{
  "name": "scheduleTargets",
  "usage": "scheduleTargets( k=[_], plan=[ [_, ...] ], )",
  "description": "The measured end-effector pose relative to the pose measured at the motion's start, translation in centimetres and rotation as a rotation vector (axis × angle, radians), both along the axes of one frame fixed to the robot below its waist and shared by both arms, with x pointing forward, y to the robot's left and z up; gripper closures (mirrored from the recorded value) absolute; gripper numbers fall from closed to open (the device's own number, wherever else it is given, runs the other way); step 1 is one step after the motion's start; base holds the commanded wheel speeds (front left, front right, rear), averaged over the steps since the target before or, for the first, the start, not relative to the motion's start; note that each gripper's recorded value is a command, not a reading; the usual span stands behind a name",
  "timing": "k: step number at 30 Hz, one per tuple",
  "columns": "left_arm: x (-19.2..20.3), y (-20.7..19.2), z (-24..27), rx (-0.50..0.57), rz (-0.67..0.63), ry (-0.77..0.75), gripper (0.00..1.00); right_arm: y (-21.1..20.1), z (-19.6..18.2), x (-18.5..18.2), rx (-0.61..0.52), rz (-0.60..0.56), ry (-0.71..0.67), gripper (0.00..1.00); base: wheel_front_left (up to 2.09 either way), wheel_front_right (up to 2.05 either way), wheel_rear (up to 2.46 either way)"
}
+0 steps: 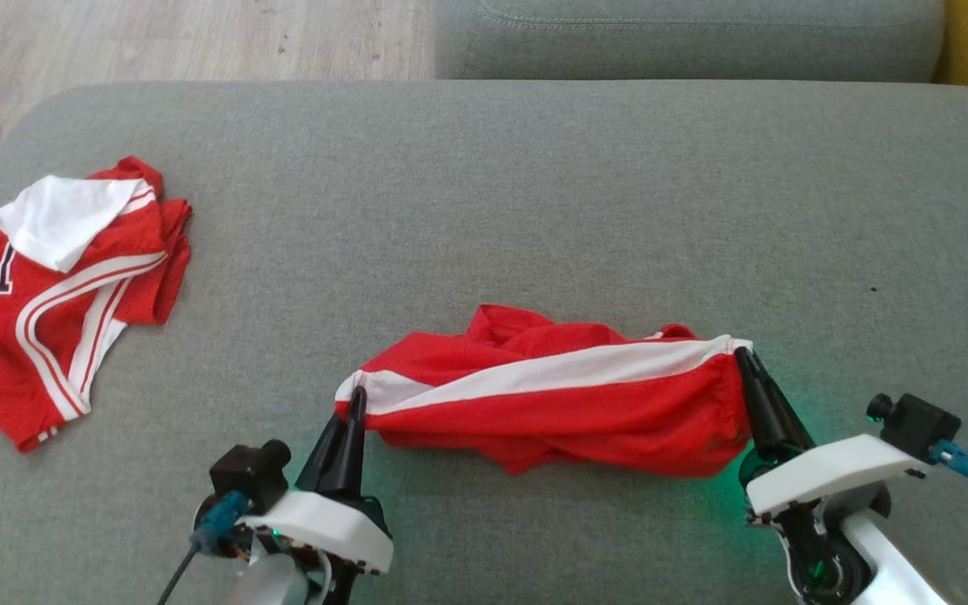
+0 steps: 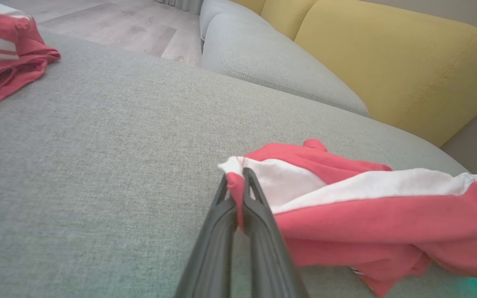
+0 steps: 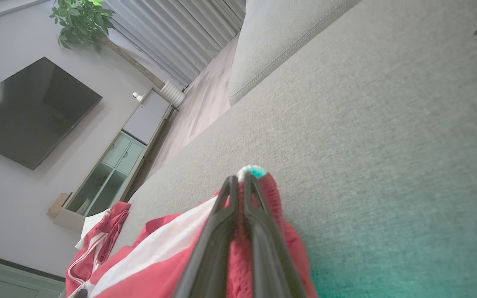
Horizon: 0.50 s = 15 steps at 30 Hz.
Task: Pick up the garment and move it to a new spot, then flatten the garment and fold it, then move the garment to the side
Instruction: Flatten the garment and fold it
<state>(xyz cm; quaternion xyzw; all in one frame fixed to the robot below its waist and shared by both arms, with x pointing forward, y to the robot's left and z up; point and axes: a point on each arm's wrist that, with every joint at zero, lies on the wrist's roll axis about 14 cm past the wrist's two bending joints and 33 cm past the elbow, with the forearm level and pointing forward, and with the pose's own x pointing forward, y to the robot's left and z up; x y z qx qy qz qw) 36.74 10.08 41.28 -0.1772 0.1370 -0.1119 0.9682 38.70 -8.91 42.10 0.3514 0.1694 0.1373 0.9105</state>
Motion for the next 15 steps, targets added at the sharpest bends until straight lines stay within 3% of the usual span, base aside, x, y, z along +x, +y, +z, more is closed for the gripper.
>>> scheduleTargets(
  k=[7,15],
  plan=[
    [1.6,0.3,4.0,-0.017,0.012,-0.126,1.00,-0.4,4.1,1.3,0.001,-0.015,-0.136,1.00,0.00,0.00,0.00],
    [6.8,3.2,21.4,0.123,-0.029,-0.626,1.00,0.8,18.6,4.3,-0.010,0.078,-0.553,1.00,0.00,0.00,0.00]
  ],
)
